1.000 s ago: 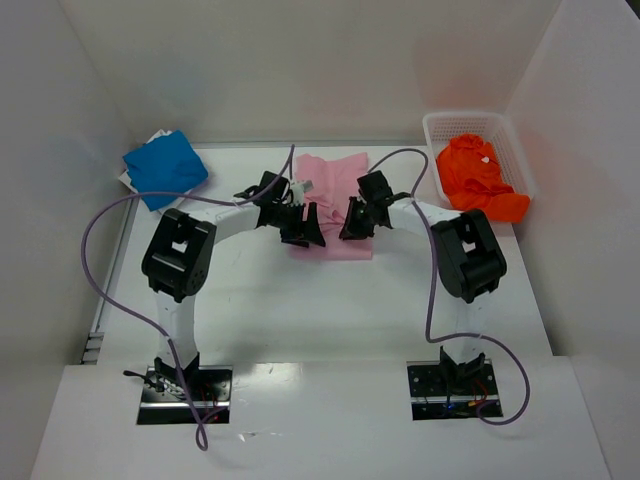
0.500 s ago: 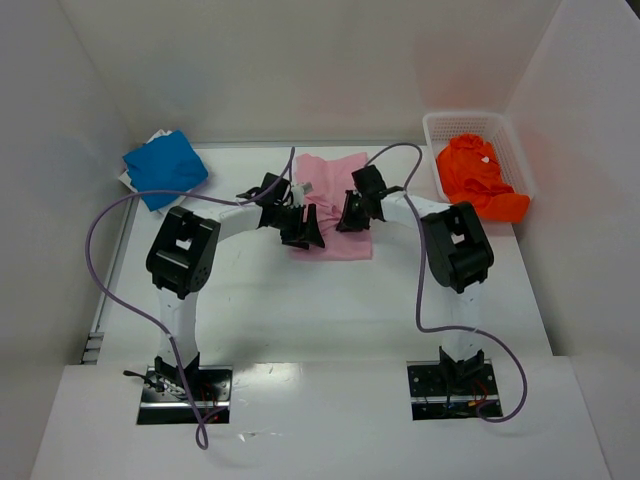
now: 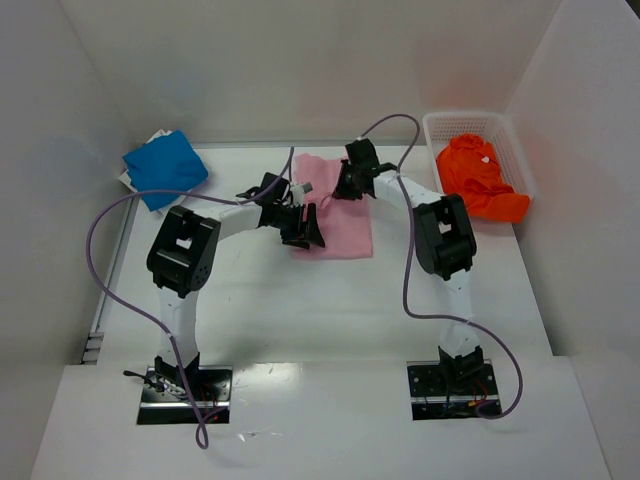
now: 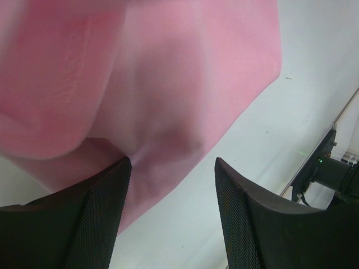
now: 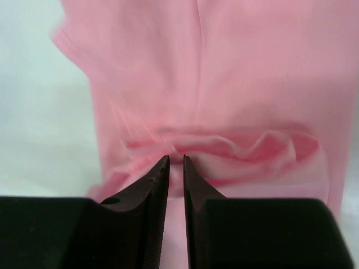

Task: Fold and stack the t-shirts
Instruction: Fold the folded rectangular tshirt in 1/3 of the way, then grab one side of the 2/3 rectangular tshirt with both arms, then fold the long partially folded tshirt into a neat square

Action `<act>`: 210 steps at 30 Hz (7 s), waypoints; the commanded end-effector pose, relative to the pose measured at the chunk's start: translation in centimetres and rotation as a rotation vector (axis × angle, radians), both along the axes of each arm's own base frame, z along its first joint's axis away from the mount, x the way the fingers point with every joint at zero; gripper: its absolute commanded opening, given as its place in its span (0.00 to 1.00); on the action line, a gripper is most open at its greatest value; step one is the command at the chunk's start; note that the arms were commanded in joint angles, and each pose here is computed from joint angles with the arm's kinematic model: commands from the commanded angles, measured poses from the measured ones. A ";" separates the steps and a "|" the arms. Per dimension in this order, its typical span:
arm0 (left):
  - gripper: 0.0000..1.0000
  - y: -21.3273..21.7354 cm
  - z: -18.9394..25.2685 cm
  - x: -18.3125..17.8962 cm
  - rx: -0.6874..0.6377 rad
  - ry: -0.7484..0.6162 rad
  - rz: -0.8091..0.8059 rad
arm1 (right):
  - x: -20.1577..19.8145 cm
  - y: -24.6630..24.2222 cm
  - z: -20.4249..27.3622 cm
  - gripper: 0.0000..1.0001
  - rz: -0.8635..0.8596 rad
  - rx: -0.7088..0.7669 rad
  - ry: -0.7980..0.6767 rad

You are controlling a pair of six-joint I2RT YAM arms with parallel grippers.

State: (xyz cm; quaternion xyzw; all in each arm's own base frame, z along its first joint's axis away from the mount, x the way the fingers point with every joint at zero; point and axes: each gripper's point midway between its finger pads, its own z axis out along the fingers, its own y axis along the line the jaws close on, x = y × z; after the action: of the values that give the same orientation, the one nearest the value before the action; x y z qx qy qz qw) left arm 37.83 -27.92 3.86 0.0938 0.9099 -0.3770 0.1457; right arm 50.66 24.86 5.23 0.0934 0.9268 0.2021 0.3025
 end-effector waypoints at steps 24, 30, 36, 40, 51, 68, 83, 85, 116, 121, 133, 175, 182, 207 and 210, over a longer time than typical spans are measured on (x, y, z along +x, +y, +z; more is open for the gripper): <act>0.76 2.9 9.3 10.8 -0.177 -0.231 0.043 | -3.7 -5.5 7.3 0.32 -0.090 0.044 -0.144; 0.73 2.7 9.2 9.5 -0.204 -0.206 0.035 | -4.7 -5.8 6.4 0.28 -0.104 0.053 -0.126; 0.73 2.8 10.0 8.4 -0.223 -0.216 0.028 | -5.0 -5.9 5.8 0.28 -0.104 0.050 -0.118; 0.73 1.7 8.4 7.9 -0.225 -0.187 0.003 | -4.4 -5.6 4.9 0.28 -0.091 0.044 -0.104; 0.71 1.5 3.8 12.4 -0.132 -0.175 0.100 | -2.8 -4.7 4.0 0.28 -0.071 0.044 -0.087; 0.80 4.7 5.8 17.0 -0.030 -0.297 0.260 | -3.1 -5.4 3.0 0.28 -0.075 0.003 -0.065; 0.99 5.8 6.6 4.7 0.123 -0.230 0.220 | -11.6 -9.5 2.9 0.81 -0.060 -0.036 0.013; 0.99 5.7 5.5 3.0 0.162 -0.199 0.223 | -12.6 -9.6 2.3 0.82 -0.061 -0.028 0.037; 0.71 5.5 -1.8 -1.3 0.199 -0.001 0.264 | -13.7 -8.0 -1.8 0.53 -0.088 -0.054 0.090; 0.61 5.1 -1.8 -1.0 0.186 0.002 0.266 | -13.4 -7.9 -1.9 0.45 -0.088 -0.054 0.090; 0.07 4.8 -1.9 -1.2 0.171 0.022 0.249 | -13.8 -7.7 -2.4 0.00 -0.104 -0.032 0.112; 0.00 7.1 14.0 9.6 0.214 -0.332 0.336 | -1.7 -7.2 14.1 0.00 -0.135 -0.005 -0.261; 0.03 7.6 11.7 14.3 0.171 -0.296 0.320 | 2.4 -6.2 10.6 0.00 -0.136 -0.015 -0.220; 0.49 8.0 6.7 23.0 0.234 -0.290 0.346 | 8.0 -10.0 6.2 0.27 -0.206 -0.042 -0.166; 0.84 8.6 6.2 22.7 0.269 -0.283 0.342 | 7.9 -9.6 5.6 0.63 -0.190 -0.031 -0.151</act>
State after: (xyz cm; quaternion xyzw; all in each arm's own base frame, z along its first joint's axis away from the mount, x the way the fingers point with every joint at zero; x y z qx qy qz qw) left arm 60.80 -20.72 10.56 0.0149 0.9158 -0.2329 0.3268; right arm 57.64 14.98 9.72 0.1741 0.8962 0.1528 0.3784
